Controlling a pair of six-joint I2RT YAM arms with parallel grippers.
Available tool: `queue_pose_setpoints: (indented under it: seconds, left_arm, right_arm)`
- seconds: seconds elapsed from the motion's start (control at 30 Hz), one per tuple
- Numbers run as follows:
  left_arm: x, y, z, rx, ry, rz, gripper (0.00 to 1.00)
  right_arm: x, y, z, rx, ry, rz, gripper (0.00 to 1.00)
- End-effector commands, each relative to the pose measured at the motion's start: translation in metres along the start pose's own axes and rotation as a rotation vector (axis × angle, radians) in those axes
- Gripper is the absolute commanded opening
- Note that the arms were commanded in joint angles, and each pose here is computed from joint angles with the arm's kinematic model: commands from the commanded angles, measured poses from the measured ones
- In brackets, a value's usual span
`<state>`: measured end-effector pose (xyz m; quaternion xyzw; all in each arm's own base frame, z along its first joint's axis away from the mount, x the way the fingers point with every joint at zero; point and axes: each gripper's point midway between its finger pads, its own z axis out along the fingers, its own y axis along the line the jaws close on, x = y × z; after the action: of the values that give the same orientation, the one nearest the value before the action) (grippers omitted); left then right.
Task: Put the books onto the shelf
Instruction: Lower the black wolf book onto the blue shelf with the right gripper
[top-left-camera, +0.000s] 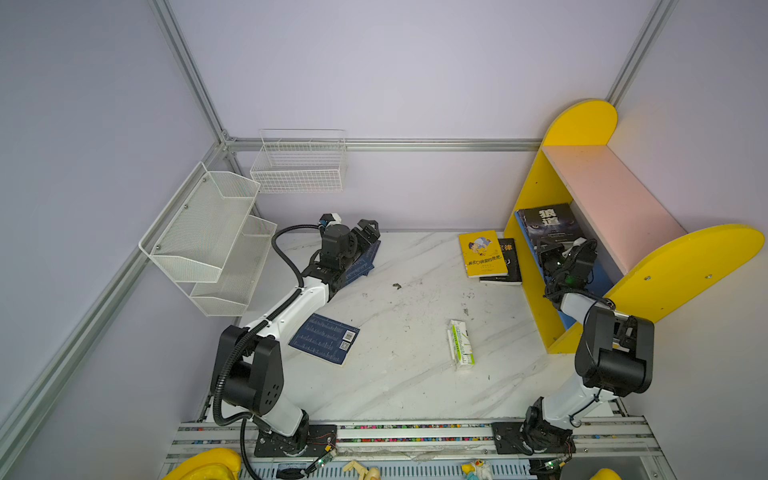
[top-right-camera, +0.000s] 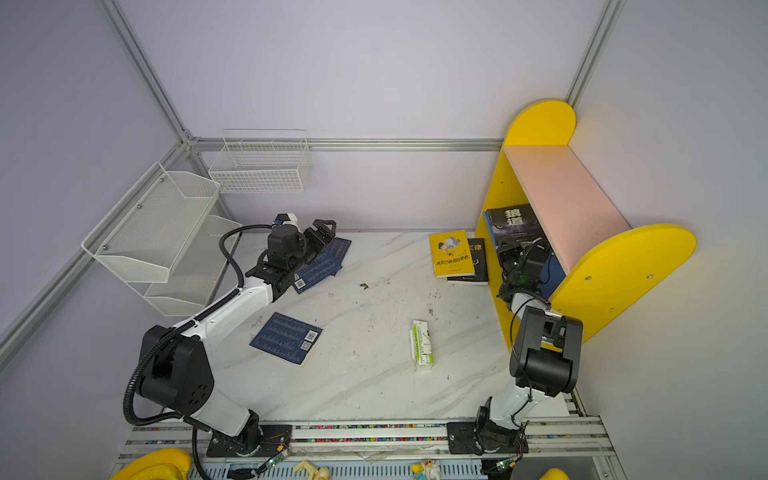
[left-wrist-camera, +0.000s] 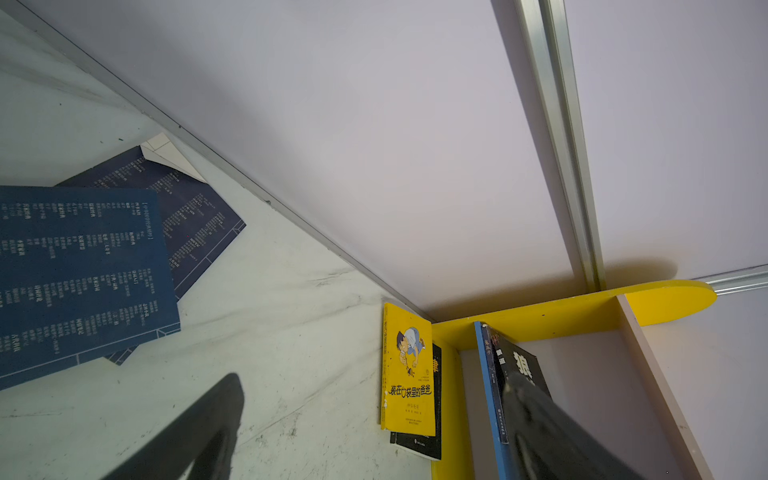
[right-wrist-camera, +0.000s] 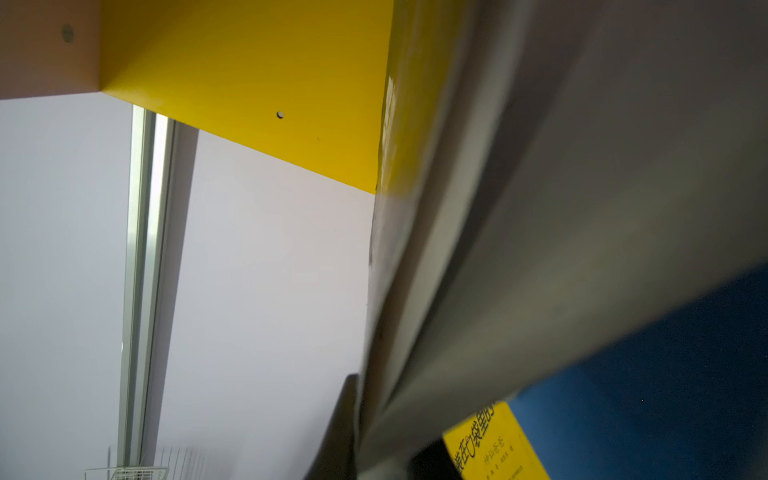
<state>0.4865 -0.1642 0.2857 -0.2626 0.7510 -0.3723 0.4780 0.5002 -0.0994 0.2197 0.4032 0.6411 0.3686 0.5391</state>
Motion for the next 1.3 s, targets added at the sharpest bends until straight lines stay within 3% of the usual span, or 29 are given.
queue_pose_setpoints:
  seconds: [0.0, 0.53, 0.73, 0.87, 1.1, 1.27]
  left_arm:
    - [0.006, 0.006, 0.005, 0.023, 0.011, -0.024, 0.96]
    - [0.013, 0.007, 0.018, 0.027, 0.048, -0.040, 0.97]
    - [0.016, 0.009, 0.020, 0.025, 0.060, -0.051, 0.97]
    - [0.020, 0.012, 0.022, 0.024, 0.070, -0.066, 0.97]
    - [0.025, 0.015, 0.023, 0.026, 0.089, -0.082, 0.97]
    - [0.030, 0.016, 0.024, 0.031, 0.107, -0.099, 0.97]
  right_arm:
    - [-0.015, 0.040, 0.005, -0.136, 0.001, -0.046, 0.00]
    - [-0.024, 0.018, 0.029, -0.095, 0.015, -0.015, 0.02]
    - [-0.026, 0.004, 0.029, -0.026, -0.003, 0.018, 0.22]
    - [-0.026, -0.005, 0.028, 0.018, -0.006, 0.046, 0.26]
    - [-0.031, -0.006, 0.026, 0.072, -0.018, 0.036, 0.47]
    - [-0.037, -0.003, 0.021, 0.123, -0.024, 0.001, 0.55]
